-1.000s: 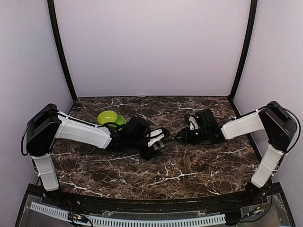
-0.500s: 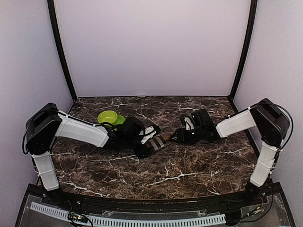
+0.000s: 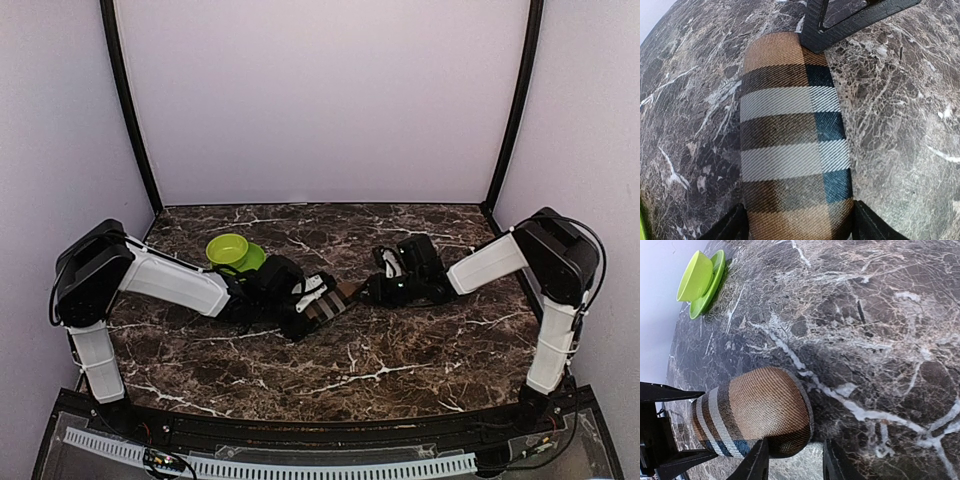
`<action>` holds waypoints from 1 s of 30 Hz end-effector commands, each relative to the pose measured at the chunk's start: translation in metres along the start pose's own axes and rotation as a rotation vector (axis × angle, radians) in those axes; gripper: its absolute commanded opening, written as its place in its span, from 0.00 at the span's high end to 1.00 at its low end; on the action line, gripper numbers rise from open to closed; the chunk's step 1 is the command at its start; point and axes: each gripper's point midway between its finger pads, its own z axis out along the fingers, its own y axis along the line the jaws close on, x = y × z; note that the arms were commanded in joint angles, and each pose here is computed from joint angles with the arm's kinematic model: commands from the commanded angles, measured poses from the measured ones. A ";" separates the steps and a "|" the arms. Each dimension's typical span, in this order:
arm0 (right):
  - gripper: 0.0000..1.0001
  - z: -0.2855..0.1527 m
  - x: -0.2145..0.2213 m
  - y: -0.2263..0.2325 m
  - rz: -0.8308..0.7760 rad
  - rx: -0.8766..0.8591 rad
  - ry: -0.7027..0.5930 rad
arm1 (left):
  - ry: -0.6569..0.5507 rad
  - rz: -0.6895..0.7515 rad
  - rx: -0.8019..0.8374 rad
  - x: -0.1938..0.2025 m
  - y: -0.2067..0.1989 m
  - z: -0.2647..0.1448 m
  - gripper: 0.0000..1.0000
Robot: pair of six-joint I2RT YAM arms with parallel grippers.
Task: Organize the sunglasses
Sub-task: Adjust the case with sunglasses at the center of the board.
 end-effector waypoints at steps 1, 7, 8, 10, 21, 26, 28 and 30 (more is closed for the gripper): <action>0.63 0.011 0.018 -0.011 -0.032 0.110 0.034 | 0.003 -0.013 -0.016 0.004 0.006 0.000 0.30; 0.64 0.011 0.023 -0.011 -0.060 0.157 0.045 | 0.016 -0.014 -0.011 0.010 0.005 0.004 0.31; 0.63 0.010 0.022 -0.009 -0.062 0.151 0.041 | 0.016 -0.013 -0.013 0.010 0.006 0.004 0.32; 0.62 0.004 0.016 -0.001 -0.068 0.134 0.023 | 0.014 -0.009 -0.020 0.009 0.008 0.004 0.32; 0.52 -0.018 -0.004 0.021 -0.072 0.073 -0.026 | 0.013 0.030 -0.050 0.005 0.027 0.005 0.31; 0.51 -0.024 -0.007 0.020 -0.073 0.087 -0.037 | 0.005 0.037 -0.030 0.001 0.025 0.004 0.31; 0.50 -0.027 -0.009 0.019 -0.072 0.094 -0.043 | 0.000 0.035 -0.018 -0.001 0.023 0.004 0.31; 0.49 -0.030 -0.011 0.019 -0.073 0.099 -0.048 | -0.010 0.032 0.003 -0.004 0.020 0.003 0.31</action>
